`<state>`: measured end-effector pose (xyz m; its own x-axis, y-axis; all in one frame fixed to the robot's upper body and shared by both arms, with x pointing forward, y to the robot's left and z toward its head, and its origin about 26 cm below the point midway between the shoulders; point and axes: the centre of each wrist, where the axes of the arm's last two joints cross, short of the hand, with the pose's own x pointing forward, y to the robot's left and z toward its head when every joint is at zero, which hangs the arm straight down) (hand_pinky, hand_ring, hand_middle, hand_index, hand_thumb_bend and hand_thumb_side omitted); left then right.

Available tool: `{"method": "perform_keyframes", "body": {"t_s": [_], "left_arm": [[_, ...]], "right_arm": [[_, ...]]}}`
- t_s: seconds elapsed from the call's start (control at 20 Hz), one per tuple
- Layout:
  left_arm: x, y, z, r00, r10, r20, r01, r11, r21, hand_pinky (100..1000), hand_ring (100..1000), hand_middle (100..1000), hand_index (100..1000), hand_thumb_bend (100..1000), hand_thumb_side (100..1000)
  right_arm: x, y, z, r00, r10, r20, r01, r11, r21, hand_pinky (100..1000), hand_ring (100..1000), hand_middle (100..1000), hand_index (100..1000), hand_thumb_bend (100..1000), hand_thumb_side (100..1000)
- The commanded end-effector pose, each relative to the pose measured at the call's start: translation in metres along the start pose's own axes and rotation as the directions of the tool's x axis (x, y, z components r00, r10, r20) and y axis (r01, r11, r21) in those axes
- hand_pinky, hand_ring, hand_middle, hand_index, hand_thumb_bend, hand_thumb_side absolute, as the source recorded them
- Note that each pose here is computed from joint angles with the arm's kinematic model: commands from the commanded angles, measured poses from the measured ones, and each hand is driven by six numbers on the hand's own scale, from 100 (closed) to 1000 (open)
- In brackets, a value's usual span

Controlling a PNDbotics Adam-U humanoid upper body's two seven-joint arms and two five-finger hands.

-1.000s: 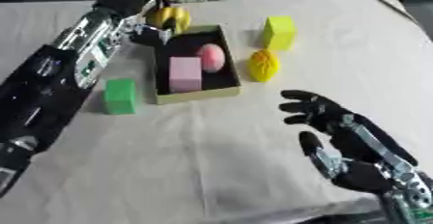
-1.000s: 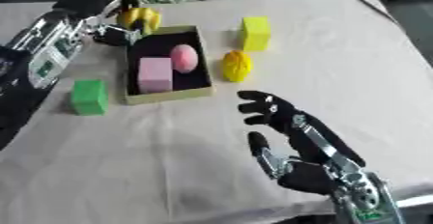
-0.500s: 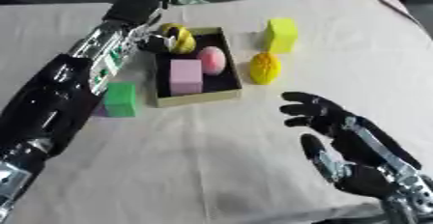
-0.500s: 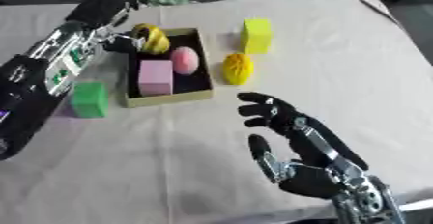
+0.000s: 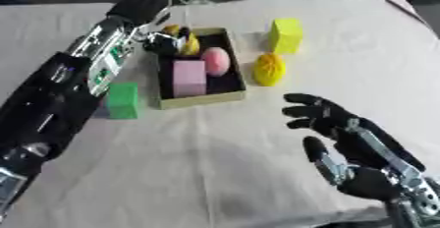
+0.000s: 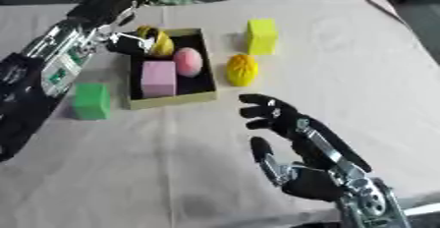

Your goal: Pick up objects on the table and place them in the box.

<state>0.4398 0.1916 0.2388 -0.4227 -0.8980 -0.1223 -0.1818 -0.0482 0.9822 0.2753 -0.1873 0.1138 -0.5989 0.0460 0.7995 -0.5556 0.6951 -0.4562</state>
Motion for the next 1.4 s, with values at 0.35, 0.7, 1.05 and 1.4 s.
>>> {"method": "perform_keyframes", "body": {"t_s": [0.35,0.7,1.05,1.4], "left_arm": [[-0.003,0.058,0.060,0.988,-0.105,0.118,0.117,0.988,-0.101,782,732,747,908,256,340],[-0.011,0.035,0.079,0.981,-0.156,0.119,0.188,0.922,-0.339,791,755,788,929,372,461],[-0.015,0.012,0.079,0.977,-0.175,0.122,0.212,0.866,-0.453,790,755,792,930,448,600],[-0.026,-0.008,0.080,0.977,-0.194,0.090,0.213,0.834,-0.509,786,751,788,927,499,574]], "right_arm": [[0.001,-0.007,0.008,0.999,0.044,-0.026,-0.044,0.999,-0.016,830,903,930,822,100,399],[0.000,-0.008,0.011,0.998,0.056,-0.041,-0.057,0.998,-0.023,830,903,930,822,100,395],[-0.001,-0.008,0.012,0.997,0.058,-0.044,-0.059,0.998,-0.026,830,903,930,822,100,394],[-0.001,-0.008,0.013,0.997,0.058,-0.050,-0.060,0.998,-0.026,830,903,929,822,100,394]]}}
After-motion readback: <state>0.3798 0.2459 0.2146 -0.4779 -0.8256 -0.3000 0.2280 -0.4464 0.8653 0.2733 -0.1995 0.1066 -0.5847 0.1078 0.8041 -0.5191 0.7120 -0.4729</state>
